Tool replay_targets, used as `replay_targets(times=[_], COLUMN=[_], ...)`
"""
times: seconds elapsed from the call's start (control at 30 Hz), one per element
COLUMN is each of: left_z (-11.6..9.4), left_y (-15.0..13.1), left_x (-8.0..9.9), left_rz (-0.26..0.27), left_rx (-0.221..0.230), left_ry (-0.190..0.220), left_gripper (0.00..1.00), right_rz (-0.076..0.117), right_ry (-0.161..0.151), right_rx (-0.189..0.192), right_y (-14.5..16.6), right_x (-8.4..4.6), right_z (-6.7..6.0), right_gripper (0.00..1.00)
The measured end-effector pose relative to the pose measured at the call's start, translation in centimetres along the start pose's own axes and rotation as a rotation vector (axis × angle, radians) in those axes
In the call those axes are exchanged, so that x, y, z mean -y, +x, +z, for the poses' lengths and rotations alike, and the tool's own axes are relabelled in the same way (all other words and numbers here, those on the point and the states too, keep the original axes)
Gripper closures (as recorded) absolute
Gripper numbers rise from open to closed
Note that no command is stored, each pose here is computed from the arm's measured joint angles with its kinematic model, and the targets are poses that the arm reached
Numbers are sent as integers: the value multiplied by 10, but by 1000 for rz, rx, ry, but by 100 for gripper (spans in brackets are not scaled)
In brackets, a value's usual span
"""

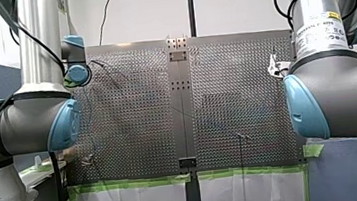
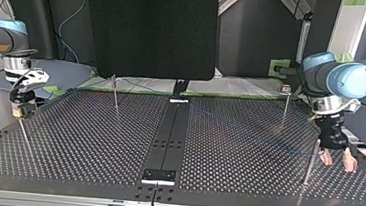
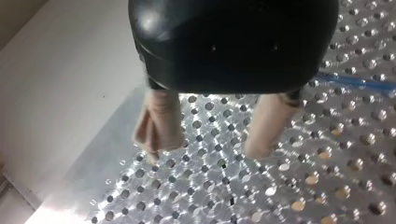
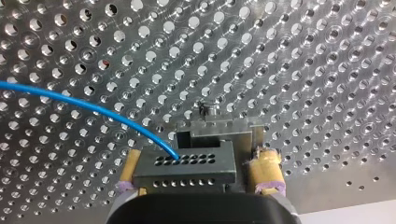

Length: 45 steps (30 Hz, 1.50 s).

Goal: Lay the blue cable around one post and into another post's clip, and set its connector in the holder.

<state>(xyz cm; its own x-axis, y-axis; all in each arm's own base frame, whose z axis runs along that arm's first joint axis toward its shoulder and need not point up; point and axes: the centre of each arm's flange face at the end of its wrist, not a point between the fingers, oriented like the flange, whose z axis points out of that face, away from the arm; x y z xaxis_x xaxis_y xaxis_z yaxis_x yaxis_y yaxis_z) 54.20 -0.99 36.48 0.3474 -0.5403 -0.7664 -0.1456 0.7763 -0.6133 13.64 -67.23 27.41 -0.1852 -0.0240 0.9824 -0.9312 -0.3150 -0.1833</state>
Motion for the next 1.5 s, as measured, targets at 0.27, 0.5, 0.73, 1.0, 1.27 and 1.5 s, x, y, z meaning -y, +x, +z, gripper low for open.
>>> replay_targets(times=[0.27, 0.5, 0.73, 1.0, 1.27, 1.5], left_z=[-7, -14, -21, -25, -37, -41], left_y=[8, 13, 13, 13, 5, 5], left_x=[7, 12, 16, 14, 17, 20], left_rz=[-64, -118, -176, -201, -207, -199], left_rx=[-66, -113, -131, -138, -133, -146], left_ry=[22, 14, 0, -38, -44, -34], left_gripper=[0, 0, 0, 0, 0, 0], right_rz=[0, 0, 0, 0, 0, 0], right_ry=[0, 0, 0, 0, 0, 0], right_rx=[0, 0, 0, 0, 0, 0], right_y=[0, 0, 0, 0, 0, 0], right_x=[0, 0, 0, 0, 0, 0], right_z=[0, 0, 0, 0, 0, 0], right_gripper=[0, 0, 0, 0, 0, 0])
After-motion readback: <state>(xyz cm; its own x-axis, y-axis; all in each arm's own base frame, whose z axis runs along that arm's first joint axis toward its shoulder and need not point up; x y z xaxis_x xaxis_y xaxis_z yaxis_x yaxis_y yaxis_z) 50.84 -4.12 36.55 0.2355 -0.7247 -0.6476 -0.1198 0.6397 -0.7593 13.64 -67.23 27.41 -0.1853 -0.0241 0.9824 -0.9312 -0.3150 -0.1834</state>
